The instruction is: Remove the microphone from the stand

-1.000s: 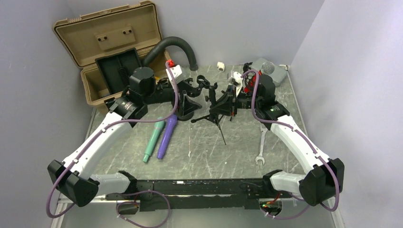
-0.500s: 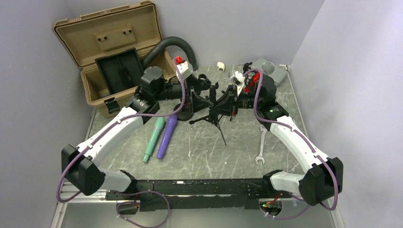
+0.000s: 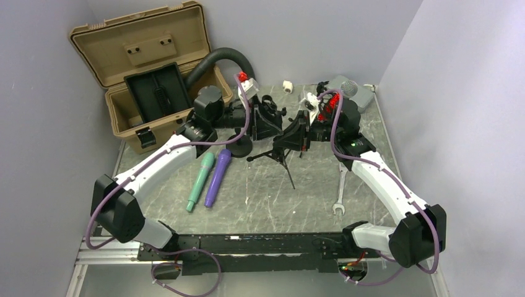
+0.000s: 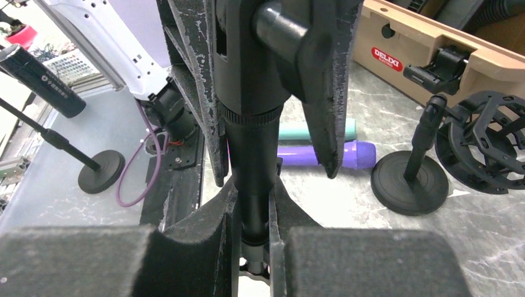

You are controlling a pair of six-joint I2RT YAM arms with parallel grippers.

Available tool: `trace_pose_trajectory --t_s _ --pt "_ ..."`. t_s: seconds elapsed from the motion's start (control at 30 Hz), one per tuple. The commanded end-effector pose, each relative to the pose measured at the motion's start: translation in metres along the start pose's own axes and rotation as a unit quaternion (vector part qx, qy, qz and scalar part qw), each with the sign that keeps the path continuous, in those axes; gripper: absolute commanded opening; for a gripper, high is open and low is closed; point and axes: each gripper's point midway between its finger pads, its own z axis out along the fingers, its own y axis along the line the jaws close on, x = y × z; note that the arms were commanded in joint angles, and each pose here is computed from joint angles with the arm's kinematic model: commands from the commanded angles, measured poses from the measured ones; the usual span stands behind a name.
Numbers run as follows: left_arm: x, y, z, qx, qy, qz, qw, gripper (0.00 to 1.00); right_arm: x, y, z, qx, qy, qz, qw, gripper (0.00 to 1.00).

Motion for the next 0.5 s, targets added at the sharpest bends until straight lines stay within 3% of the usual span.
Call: trace_pose_trajectory --t_s 0.0,0.1,0.17,0.3,0.33,0.4,0.47 --pt "-0.030 -0.020 0.007 0.052 -0.031 0.018 0.998 0.41 -0.017 0.003 -0.001 -0.009 -0.019 -0.044 0.999 0.00" --pt "-0.029 -0.022 0.009 0.068 -0.031 0.012 0.997 0.22 -0.016 0.002 -0.001 -0.005 -0.018 -0.043 0.999 0.00" --pt "-0.028 -0.021 0.010 0.070 -0.030 0.012 0.997 0.02 -0.014 0.000 -0.001 -0.001 -0.016 -0.042 0.999 0.00" --pt "-0.028 -0.019 0.010 0.065 -0.028 0.022 0.997 0.00 -0.011 -0.008 -0.003 0.023 -0.015 -0.039 0.999 0.05" --pt "-0.029 -0.017 0.010 0.062 -0.028 0.024 0.997 0.00 -0.010 -0.010 -0.003 0.028 -0.013 -0.036 0.999 0.11" --pt "-0.030 -0.012 0.009 0.053 -0.027 0.026 0.998 0.00 -0.010 -0.014 -0.005 0.044 -0.012 -0.035 0.998 0.51" --pt "-0.031 -0.003 0.008 0.041 -0.024 0.029 0.998 0.00 -0.008 -0.017 -0.008 0.063 -0.009 -0.035 0.997 0.80"
